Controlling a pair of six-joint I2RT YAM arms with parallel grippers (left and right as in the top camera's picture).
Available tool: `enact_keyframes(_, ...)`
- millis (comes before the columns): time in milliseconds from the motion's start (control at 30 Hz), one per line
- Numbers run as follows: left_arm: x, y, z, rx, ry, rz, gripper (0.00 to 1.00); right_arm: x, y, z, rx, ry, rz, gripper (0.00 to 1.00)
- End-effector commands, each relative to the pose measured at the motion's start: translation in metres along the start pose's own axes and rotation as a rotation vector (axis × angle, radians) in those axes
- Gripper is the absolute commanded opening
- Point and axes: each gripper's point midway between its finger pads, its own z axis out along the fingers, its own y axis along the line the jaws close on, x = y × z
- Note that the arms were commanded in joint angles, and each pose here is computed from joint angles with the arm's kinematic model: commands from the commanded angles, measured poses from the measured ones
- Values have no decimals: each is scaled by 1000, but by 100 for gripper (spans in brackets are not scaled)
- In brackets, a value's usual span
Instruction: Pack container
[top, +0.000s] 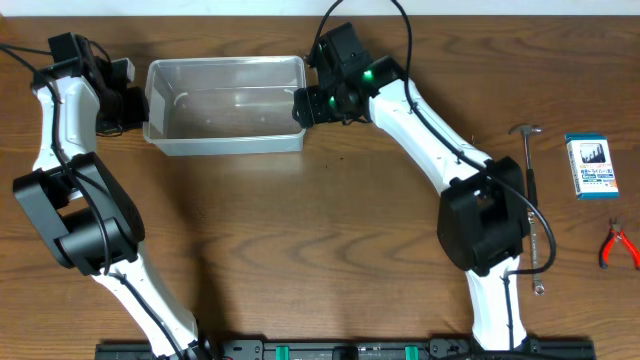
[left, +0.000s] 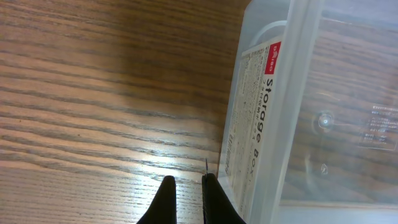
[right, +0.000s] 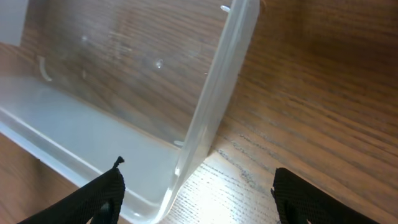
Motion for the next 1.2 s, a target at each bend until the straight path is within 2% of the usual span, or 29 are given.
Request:
enact_keyframes(0, 5, -4, 3, 11, 18, 11, 6, -14, 0, -10, 4, -42, 5, 76)
enact_keyframes(700, 9, -26, 7, 26, 46, 31, 6, -7, -10, -2, 42, -15, 18, 77)
enact_keyframes(967, 8, -21, 7, -1, 43, 31, 6, -7, -10, -2, 44, -16, 19, 70)
enact_keyframes(1167, 8, -18, 7, -17, 45, 32, 6, -8, -14, -2, 68, -22, 19, 70)
